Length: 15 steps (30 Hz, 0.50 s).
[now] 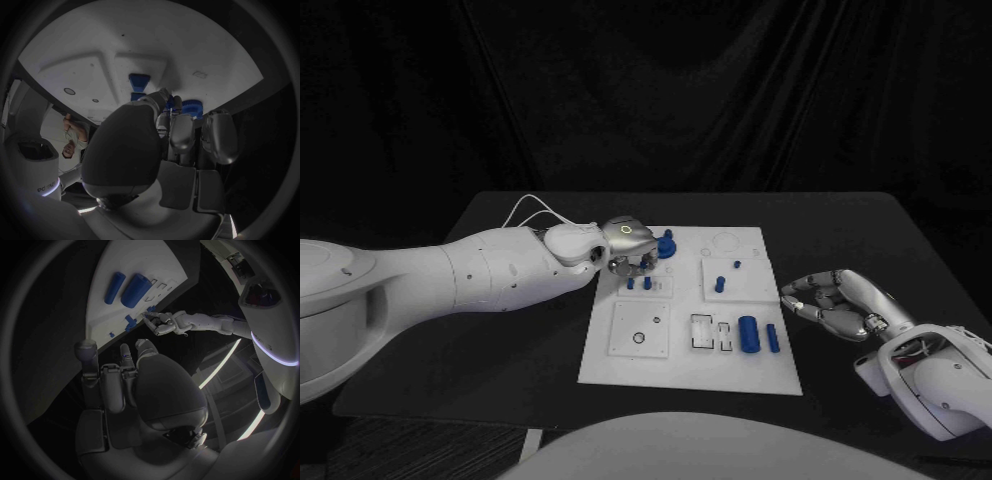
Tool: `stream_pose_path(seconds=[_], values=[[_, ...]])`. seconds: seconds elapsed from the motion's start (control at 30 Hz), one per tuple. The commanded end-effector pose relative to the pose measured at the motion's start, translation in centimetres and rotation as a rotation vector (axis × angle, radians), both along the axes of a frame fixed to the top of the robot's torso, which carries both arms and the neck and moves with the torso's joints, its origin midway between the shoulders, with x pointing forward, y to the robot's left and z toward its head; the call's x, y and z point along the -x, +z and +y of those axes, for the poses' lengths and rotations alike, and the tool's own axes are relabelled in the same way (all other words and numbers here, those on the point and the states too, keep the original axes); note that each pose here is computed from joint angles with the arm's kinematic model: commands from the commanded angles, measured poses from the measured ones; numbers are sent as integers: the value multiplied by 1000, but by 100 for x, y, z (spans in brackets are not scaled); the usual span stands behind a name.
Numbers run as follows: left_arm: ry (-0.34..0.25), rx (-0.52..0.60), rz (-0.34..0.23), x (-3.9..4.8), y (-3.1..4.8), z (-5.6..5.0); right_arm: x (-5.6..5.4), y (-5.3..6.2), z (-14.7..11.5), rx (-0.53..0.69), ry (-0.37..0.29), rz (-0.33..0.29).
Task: Assemble the parts on the task board
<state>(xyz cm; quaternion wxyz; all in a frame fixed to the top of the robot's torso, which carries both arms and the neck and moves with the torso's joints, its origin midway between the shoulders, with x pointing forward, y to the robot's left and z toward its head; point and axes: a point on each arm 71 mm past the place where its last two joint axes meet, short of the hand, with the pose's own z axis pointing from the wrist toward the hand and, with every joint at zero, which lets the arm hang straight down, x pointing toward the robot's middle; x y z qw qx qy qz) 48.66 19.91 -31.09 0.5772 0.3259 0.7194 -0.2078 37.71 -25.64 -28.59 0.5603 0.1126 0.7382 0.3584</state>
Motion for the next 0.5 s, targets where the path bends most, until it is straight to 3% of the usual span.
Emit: stream_pose_path(seconds=[0.03, 0.5], values=[[-17, 4, 13, 27, -28, -48, 7, -16, 0, 8, -6, 11], [0, -9, 24, 20, -45, -30, 8, -19, -5, 9, -7, 14]])
